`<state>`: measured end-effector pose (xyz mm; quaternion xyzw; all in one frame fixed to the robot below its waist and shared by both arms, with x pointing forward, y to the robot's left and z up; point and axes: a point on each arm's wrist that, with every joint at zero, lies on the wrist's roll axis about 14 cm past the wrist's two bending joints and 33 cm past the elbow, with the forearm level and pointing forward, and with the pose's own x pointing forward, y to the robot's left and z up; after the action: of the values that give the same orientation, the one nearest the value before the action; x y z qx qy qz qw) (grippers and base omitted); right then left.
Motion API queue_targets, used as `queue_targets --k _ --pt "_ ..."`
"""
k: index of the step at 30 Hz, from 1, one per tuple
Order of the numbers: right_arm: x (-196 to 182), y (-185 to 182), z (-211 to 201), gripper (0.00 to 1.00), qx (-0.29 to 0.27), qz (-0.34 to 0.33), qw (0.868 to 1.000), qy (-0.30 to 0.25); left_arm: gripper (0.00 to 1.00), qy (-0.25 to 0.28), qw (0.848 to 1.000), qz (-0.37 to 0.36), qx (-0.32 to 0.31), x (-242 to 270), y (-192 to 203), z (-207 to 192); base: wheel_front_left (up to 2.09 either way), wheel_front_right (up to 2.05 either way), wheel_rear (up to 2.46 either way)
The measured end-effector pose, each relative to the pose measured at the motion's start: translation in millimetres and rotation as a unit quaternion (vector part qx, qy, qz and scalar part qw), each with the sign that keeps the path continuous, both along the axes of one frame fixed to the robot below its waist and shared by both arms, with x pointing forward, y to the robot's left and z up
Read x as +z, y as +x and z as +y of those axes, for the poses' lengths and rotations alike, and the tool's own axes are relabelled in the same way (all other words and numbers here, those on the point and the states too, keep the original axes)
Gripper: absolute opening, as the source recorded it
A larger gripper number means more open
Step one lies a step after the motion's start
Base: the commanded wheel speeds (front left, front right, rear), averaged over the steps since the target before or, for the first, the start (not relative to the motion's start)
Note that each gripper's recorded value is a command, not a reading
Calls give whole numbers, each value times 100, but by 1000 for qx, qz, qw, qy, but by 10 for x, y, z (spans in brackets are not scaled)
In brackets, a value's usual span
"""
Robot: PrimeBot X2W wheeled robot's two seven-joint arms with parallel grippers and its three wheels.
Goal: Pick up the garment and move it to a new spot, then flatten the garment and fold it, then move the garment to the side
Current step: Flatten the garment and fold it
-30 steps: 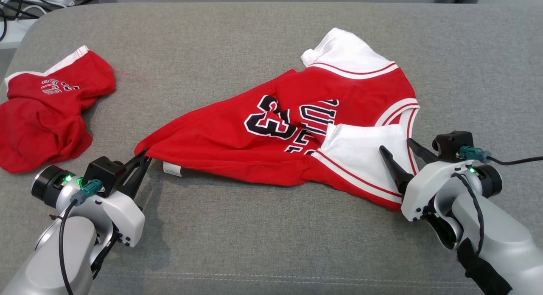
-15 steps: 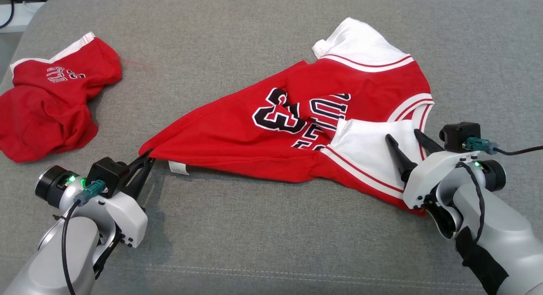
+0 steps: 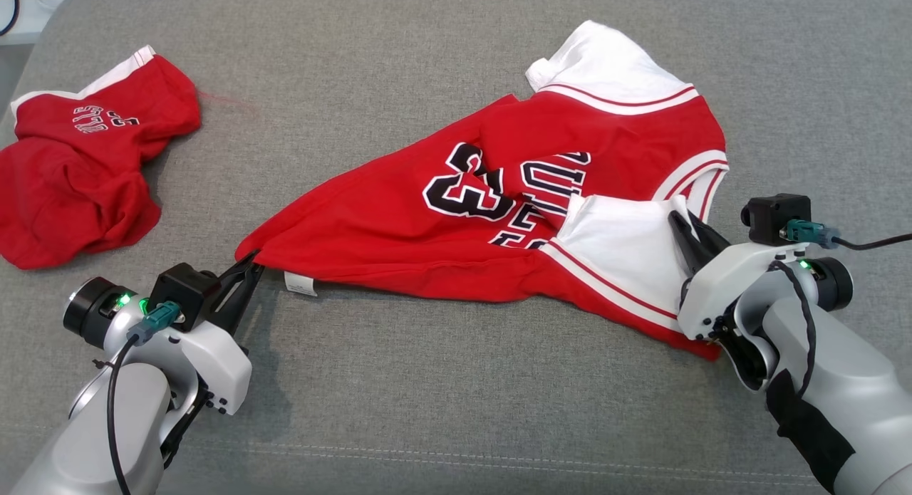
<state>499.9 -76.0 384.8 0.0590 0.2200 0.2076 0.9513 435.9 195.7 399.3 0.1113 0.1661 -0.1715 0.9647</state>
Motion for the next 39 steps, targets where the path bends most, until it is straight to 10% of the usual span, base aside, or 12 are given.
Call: queue_targets --k 18,28,32,39 --pt "947 356 -222 0 -8 -132 991 0 0 -3 998 -61 -9 470 195 -4 0 0 0" --pt "64 -178 -282 0 5 22 999 -28 0 -36 999 -32 -4 280 151 -116 0 0 0" --pt "-49 -280 -292 32 12 41 999 -28 0 -41 999 -26 -6 228 154 -163 0 0 0" --pt "148 -276 -159 33 29 -10 1000 -7 0 -47 998 -29 -7 256 161 -199 0 0 0"
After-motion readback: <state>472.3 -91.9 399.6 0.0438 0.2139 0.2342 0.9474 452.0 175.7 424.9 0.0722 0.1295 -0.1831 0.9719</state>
